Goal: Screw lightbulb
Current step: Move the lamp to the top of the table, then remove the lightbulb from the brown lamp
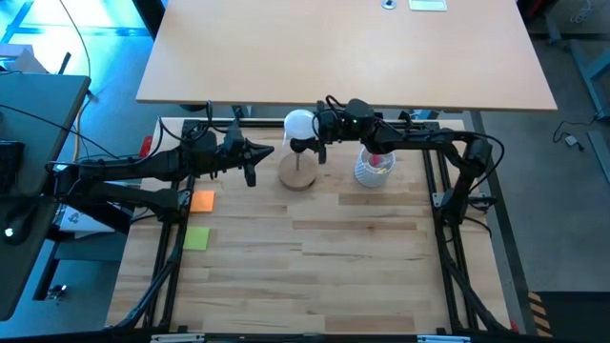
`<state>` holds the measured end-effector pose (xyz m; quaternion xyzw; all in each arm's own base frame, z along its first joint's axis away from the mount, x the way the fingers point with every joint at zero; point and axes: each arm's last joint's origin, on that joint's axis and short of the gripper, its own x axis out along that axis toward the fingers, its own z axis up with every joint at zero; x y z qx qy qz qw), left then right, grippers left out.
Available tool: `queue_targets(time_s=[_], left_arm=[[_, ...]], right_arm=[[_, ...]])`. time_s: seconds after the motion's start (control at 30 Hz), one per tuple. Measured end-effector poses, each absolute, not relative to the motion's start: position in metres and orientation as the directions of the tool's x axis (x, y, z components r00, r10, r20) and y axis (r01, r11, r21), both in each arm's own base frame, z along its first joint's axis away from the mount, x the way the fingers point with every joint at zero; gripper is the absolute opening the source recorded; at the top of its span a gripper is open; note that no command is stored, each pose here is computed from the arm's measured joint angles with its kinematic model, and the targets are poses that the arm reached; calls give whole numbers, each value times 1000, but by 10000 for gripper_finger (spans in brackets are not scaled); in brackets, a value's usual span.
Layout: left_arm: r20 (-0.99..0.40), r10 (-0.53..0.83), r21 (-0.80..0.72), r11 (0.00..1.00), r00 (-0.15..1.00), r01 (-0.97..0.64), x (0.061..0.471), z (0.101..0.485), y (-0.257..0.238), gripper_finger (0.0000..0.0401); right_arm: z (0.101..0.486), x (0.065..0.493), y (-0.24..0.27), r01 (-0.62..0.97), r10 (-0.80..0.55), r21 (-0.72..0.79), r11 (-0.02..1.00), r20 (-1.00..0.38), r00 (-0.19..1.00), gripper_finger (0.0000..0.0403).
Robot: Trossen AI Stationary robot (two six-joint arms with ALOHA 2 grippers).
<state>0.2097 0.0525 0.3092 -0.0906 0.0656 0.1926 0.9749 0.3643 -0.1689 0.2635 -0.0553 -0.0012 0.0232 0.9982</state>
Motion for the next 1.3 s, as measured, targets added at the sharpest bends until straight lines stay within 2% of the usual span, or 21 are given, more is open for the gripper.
queue_targets(time_s=[0.2, 0.4, 0.47, 0.57, 0.7, 0.83, 0.93, 1.1, 1.3], left_arm=[[-168, 363, -151, 909, 916, -388, 210, 309, 52, 0], [-171, 367, -150, 908, 915, -392, 209, 308, 53, 0], [-180, 406, -141, 891, 896, -432, 209, 307, 55, 0], [-158, 543, -101, 822, 824, -561, 209, 308, 62, 0], [-117, 634, -28, 767, 764, -641, 216, 305, 82, 0], [-73, 655, -16, 754, 753, -657, 224, 301, 105, 0], [-58, 627, -35, 777, 777, -629, 226, 298, 114, 0], [-28, 582, -63, 811, 813, -582, 227, 302, 113, 0], [-20, 540, -82, 838, 842, -540, 229, 303, 105, 0]], right_arm=[[263, 360, -177, -43, 41, -99, 994, -20, 999, 247], [271, 346, -175, -41, 22, -143, 989, -131, 991, 253], [275, 340, -172, -12, -19, -160, 987, -186, 982, 252], [284, 329, -169, 77, -125, -194, 978, -247, 961, 252], [307, 321, -155, 178, -232, -249, 952, -210, 950, 247], [325, 316, -136, 270, -318, -261, 927, -165, 934, 215], [330, 312, -126, 269, -317, -251, 930, -177, 932, 174], [327, 314, -116, 244, -300, -247, 938, -225, 927, 112], [328, 312, -111, 321, -385, -273, 907, -232, 893, 59]])
